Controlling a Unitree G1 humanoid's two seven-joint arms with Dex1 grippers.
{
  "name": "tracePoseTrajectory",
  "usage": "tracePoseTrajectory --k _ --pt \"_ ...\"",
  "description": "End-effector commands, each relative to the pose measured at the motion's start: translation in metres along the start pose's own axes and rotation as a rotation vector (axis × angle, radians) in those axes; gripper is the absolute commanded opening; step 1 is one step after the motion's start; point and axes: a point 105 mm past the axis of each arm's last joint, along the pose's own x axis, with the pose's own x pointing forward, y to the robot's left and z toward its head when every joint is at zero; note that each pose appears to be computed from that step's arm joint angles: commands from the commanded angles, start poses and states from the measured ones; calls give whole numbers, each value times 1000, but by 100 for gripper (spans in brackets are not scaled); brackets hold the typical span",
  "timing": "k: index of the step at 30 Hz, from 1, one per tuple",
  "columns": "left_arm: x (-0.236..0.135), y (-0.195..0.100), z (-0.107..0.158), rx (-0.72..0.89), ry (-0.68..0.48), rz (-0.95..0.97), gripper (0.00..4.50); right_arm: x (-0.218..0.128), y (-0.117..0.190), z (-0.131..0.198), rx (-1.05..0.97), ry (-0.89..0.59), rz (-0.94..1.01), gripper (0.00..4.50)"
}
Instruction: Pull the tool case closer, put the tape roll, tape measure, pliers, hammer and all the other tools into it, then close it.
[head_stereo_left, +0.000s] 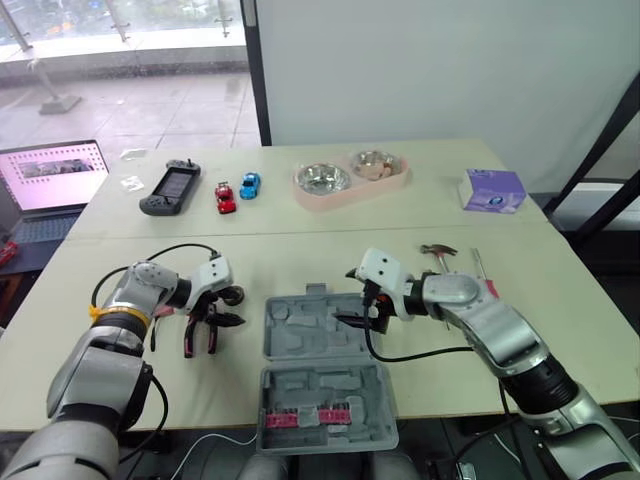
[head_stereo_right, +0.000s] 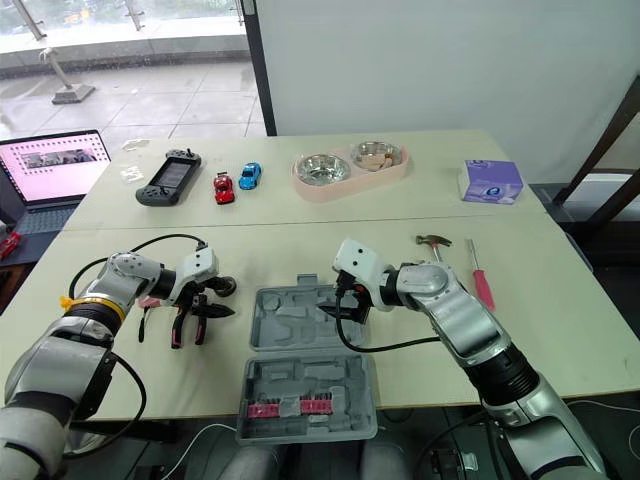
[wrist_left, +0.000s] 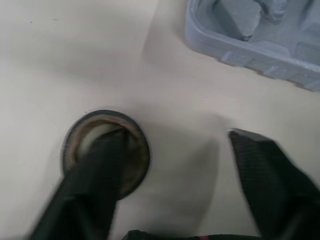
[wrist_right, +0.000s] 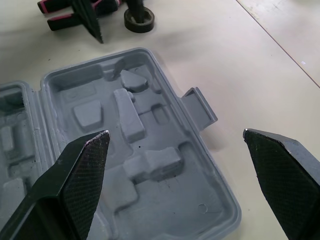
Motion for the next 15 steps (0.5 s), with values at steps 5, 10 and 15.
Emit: tracePoseTrajectory --k 5,10,15 --pt "-5 7 1 24 26 36 5 -3 -3 15 -29 -52 -30 450" --pt "-8 10 2 31 30 51 5 -3 -3 16 -30 -54 -34 450" --pt "-25 12 21 110 -8 6 5 -3 -5 14 -29 -47 -42 450"
